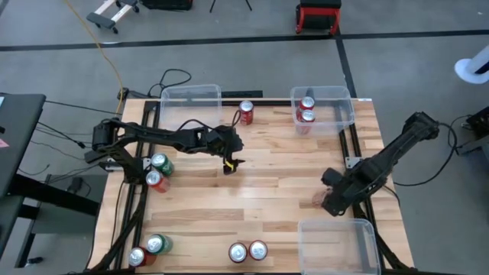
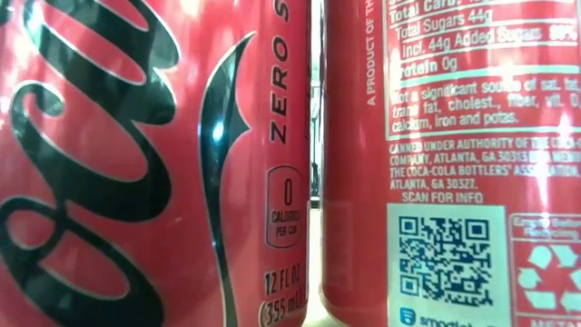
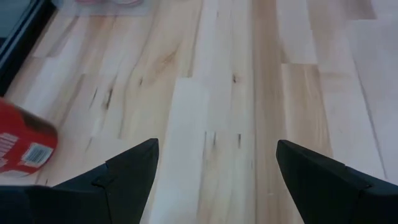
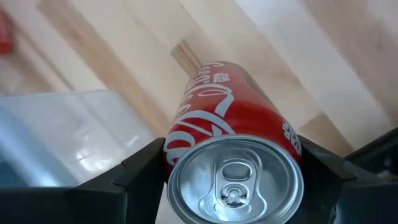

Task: Sort soda cans
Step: Put the middle right red-white soda can into the bottom transparent bin

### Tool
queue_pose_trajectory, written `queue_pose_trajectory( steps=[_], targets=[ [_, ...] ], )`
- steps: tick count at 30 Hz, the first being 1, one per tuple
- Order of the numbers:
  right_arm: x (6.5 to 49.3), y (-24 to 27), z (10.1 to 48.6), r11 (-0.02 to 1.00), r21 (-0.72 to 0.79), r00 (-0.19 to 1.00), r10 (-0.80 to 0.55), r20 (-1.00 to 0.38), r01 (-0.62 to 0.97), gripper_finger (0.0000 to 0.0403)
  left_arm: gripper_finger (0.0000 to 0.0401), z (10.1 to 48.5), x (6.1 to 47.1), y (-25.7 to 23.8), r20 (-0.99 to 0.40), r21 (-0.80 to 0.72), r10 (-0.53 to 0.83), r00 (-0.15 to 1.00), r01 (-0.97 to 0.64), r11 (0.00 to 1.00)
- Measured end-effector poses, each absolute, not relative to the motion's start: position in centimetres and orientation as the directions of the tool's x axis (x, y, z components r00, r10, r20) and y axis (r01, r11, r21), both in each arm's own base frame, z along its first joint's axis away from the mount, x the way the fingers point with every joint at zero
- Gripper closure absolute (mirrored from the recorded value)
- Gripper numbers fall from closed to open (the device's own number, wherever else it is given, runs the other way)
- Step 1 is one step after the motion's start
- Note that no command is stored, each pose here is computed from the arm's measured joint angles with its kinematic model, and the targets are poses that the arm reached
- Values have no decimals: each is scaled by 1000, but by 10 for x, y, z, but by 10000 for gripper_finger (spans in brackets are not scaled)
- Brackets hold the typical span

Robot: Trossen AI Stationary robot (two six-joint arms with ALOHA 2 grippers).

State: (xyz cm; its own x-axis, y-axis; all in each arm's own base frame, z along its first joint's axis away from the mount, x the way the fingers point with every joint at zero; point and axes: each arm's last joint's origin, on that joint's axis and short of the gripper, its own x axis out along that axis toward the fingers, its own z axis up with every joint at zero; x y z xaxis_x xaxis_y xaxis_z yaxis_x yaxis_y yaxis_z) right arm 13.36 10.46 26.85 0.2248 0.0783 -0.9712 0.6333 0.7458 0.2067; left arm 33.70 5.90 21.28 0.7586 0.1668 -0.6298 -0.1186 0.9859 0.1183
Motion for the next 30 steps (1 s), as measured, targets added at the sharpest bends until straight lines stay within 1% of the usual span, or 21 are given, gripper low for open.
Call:
queue_pose_trajectory(
  steps=[3,8,13,16,19,25,30],
  targets=[
    [134,104,295,756,242,268,91,-959,609,116,79,213,337,59,-630,115,177,756,-135,984],
    [129,102,341,744,328,325,157,-933,582,117,79,212,336,59,-639,112,176,749,-135,984],
    [126,101,383,759,444,469,208,-858,477,117,79,211,335,59,-651,105,182,737,-150,983],
    [126,105,400,744,518,537,255,-804,422,117,79,210,334,59,-659,102,184,729,-156,983],
    [127,116,402,727,540,528,286,-800,424,117,79,208,333,59,-675,100,184,714,-158,982],
    [131,155,384,745,483,402,311,-861,459,117,79,208,332,60,-680,110,215,700,-193,975],
    [140,194,362,759,437,345,294,-891,482,117,79,208,333,60,-674,96,220,705,-212,973]
  ],
)
